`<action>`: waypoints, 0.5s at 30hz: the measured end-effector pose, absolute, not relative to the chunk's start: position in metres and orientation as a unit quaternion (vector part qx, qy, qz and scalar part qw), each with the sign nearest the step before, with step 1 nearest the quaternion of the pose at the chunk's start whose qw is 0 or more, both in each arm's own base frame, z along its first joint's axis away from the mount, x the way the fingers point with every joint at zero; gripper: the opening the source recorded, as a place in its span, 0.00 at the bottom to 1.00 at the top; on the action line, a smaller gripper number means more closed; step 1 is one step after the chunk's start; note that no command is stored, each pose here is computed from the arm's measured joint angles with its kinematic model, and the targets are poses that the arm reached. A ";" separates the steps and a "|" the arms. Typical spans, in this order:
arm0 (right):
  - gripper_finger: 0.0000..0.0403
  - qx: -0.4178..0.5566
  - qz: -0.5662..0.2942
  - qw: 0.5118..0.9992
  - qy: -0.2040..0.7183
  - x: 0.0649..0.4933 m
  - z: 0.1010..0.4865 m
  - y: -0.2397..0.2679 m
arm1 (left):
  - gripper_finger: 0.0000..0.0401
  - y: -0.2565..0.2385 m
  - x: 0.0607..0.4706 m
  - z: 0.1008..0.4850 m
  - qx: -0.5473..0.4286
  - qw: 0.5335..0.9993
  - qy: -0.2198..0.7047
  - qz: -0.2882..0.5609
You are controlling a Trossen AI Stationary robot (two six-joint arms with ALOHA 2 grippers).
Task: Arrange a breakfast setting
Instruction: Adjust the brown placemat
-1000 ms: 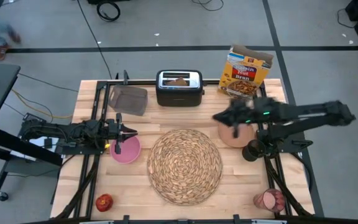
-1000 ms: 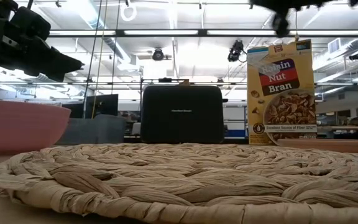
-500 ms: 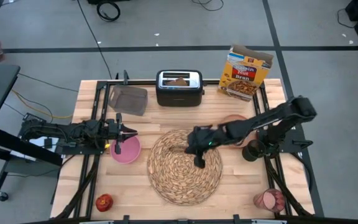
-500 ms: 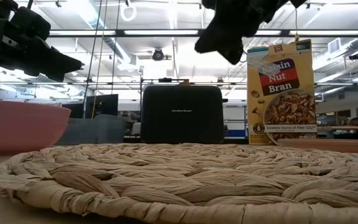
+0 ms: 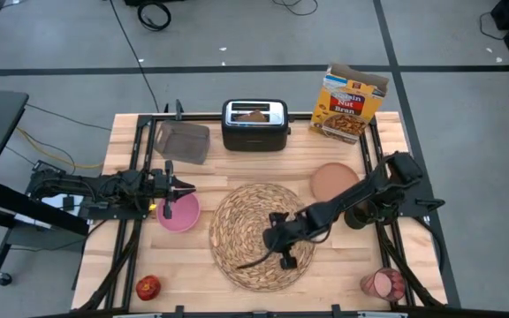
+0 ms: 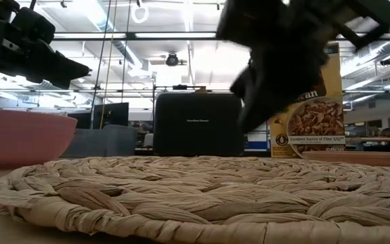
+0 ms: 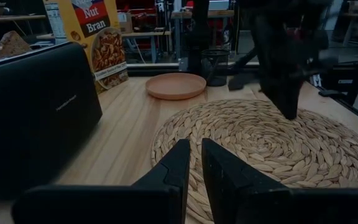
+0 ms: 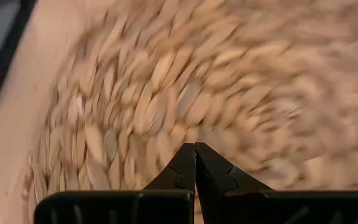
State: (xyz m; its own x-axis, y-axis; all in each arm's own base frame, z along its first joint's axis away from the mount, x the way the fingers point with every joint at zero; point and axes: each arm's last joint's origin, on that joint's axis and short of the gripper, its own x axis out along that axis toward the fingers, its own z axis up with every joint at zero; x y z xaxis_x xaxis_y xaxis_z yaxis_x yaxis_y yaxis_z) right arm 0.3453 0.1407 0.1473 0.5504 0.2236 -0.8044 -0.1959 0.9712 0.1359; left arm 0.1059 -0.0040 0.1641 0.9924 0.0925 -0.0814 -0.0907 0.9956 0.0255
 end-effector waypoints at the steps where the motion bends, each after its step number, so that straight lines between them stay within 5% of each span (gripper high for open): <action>1: 0.02 0.013 0.120 0.876 0.466 0.345 0.142 0.142 | 0.13 -0.004 0.106 0.164 0.011 0.998 0.041 0.046; 15: 0.02 0.020 0.084 0.871 0.484 0.358 0.125 0.112 | 0.13 -0.004 0.106 0.164 0.011 0.998 0.041 0.046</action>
